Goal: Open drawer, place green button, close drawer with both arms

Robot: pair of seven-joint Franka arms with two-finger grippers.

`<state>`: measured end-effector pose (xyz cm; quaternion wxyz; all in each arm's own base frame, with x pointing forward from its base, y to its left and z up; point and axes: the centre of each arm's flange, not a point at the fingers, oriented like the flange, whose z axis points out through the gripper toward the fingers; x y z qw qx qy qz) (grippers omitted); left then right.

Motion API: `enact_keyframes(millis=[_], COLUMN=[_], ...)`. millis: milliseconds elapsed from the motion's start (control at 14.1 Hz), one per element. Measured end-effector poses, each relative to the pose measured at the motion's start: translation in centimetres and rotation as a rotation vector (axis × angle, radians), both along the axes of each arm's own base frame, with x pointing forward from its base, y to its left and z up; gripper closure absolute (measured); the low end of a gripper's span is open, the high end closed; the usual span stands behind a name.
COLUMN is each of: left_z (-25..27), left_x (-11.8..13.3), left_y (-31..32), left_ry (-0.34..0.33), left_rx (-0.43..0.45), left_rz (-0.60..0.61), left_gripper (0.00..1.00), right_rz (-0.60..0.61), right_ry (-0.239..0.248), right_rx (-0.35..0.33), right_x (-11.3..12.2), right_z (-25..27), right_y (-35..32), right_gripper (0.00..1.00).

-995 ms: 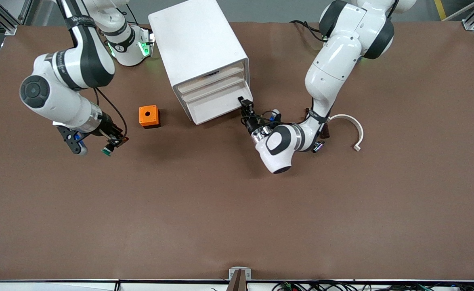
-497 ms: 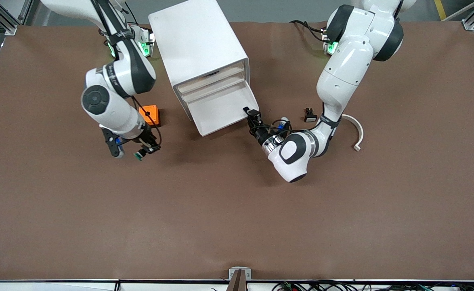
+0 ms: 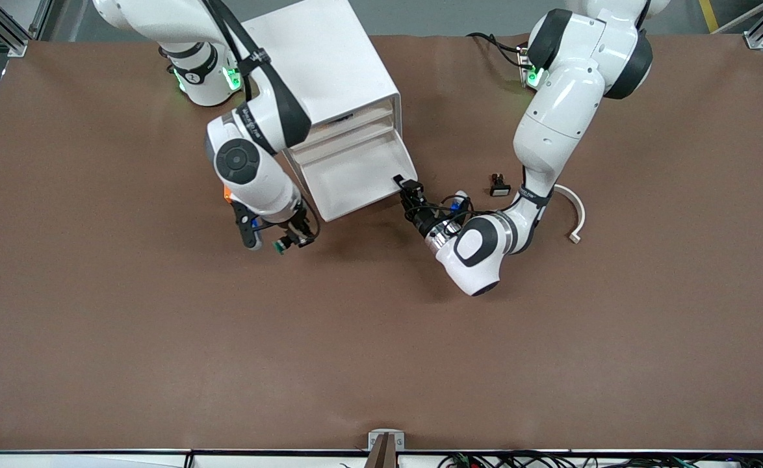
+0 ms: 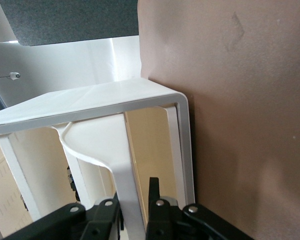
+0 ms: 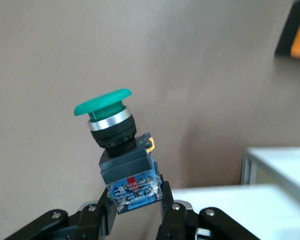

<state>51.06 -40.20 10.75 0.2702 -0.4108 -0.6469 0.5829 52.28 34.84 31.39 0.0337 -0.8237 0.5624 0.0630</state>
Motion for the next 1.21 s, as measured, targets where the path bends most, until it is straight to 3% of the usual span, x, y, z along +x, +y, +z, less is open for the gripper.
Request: enact_keyframes(millis=[71,284,497,781,1208], left_z=[-0.1,-0.3,0.1,1.4,4.1], left_x=[0.1,0.4,1.2,3.1,5.7], left_y=[0.0,0.1,-0.1,0.0,-0.1], left_ry=[-0.005,-0.025,-0.048,-0.132,-0.325], left_rx=[0.003,0.003,-0.068,-0.172,-0.353], left_rz=[0.004,0.022,0.071,0.106,0.09], left_gripper=[0.76,0.46,0.18,0.17,0.17], right_rz=[0.006,0.045,0.074,0.054,0.015], right_ry=[0.009,0.02,0.022,0.039,0.101], right_rx=[0.011,0.018,0.019,0.01,0.02], right_x=[-0.8,-2.9,-4.5,-6.3,-9.2], right_z=[0.1,0.1,0.1,-0.3,-2.0], right_y=[1.2,4.0,6.0,8.0,10.9], right_gripper=[0.62,0.62,0.62,0.62,0.62])
